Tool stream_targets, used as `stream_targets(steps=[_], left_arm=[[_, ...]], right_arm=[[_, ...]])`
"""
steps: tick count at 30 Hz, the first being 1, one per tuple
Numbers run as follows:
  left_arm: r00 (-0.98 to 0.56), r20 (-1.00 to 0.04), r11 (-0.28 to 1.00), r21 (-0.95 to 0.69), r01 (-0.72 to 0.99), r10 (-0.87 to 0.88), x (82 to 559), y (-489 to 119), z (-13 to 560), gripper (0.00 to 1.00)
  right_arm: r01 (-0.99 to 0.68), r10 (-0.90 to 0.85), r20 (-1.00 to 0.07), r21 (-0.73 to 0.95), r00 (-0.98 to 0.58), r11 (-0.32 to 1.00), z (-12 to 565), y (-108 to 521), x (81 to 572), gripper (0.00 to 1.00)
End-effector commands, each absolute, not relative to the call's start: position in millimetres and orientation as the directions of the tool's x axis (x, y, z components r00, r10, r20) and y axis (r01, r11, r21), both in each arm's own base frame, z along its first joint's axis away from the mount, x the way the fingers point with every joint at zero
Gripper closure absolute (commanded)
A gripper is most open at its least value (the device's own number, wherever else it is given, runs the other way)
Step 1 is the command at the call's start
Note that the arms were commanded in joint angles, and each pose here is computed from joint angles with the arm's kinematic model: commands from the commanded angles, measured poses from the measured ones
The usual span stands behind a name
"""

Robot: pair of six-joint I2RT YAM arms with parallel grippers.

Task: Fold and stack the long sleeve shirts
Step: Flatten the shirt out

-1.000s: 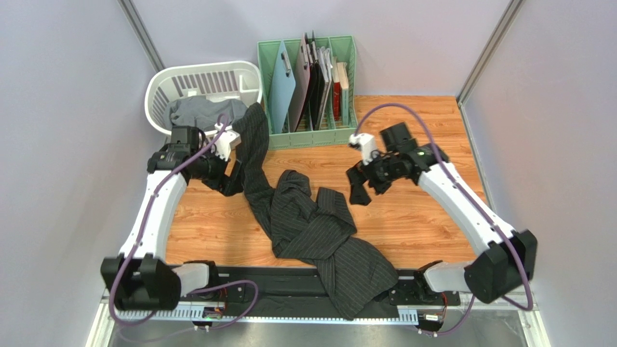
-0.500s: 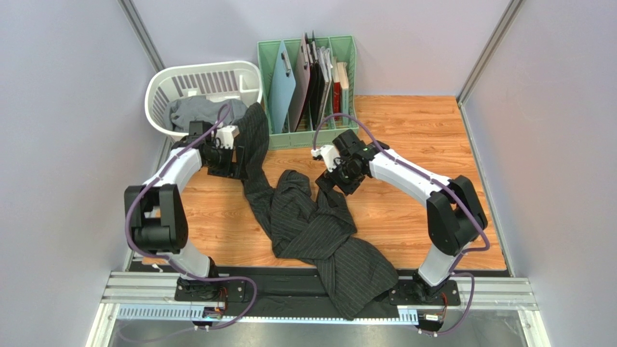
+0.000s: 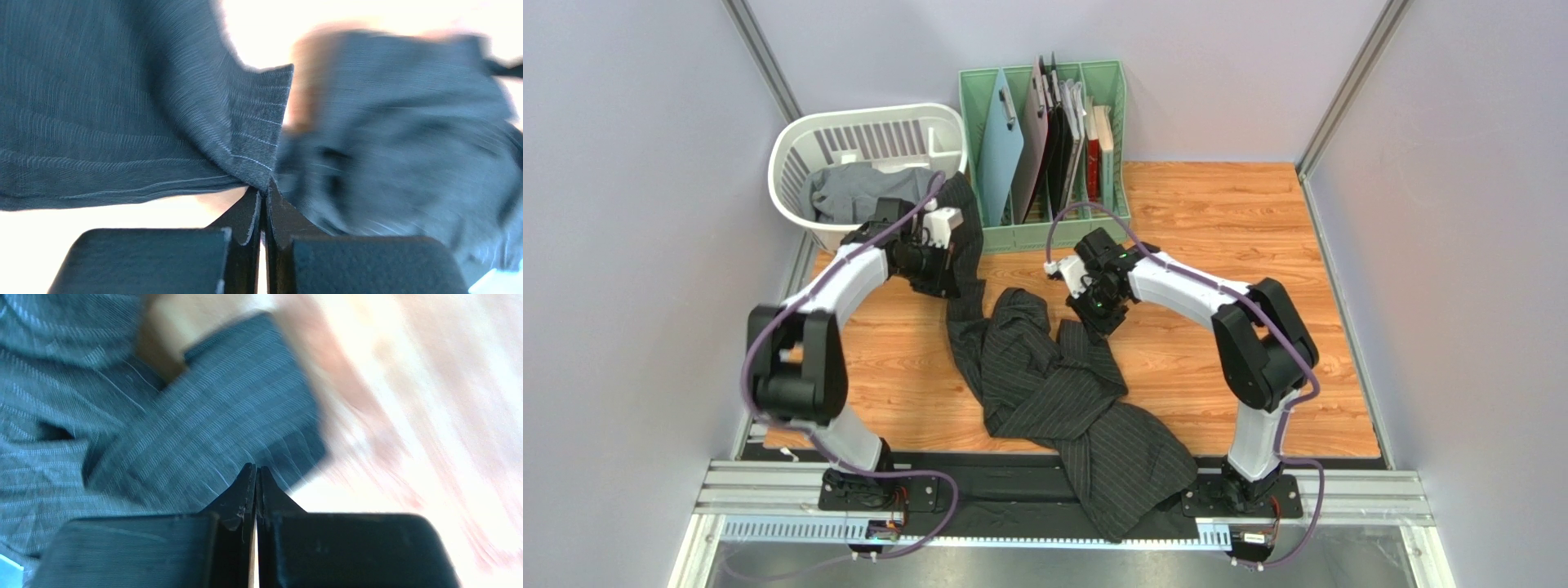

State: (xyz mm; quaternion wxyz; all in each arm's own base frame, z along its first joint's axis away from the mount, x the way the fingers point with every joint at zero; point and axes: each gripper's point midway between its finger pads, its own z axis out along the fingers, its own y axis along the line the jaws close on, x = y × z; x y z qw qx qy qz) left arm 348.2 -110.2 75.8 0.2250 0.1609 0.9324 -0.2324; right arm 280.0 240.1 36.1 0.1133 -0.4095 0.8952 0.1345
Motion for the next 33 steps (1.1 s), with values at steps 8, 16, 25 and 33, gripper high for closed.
stream_targets(steps=[8, 16, 25, 33], left_arm=[[-0.43, -0.786, 0.346, -0.292, 0.892, 0.445, 223.8, -244.9, 227.6, 1.0], [-0.706, -0.639, 0.574, -0.467, 0.672, 0.307, 255.9, -159.8, 173.3, 0.22], [-0.734, -0.653, 0.729, -0.408, 0.55, 0.188, 255.5, -89.4, 171.0, 0.1], [-0.737, -0.638, 0.7, -0.421, 0.576, 0.223, 247.1, -91.8, 172.2, 0.01]], right_arm=[[-0.637, -0.536, -0.453, 0.098, -0.713, 0.764, 119.5, 126.7, 293.1, 1.0], [-0.69, -0.487, -0.553, 0.243, -0.676, 0.682, 152.0, 168.7, 276.7, 0.14], [-0.82, -0.615, -0.571, 0.205, -0.544, 0.535, 130.0, 270.8, 284.5, 0.12], [-0.849, -0.673, -0.534, 0.199, -0.512, 0.489, 92.6, 340.3, 308.3, 0.19]])
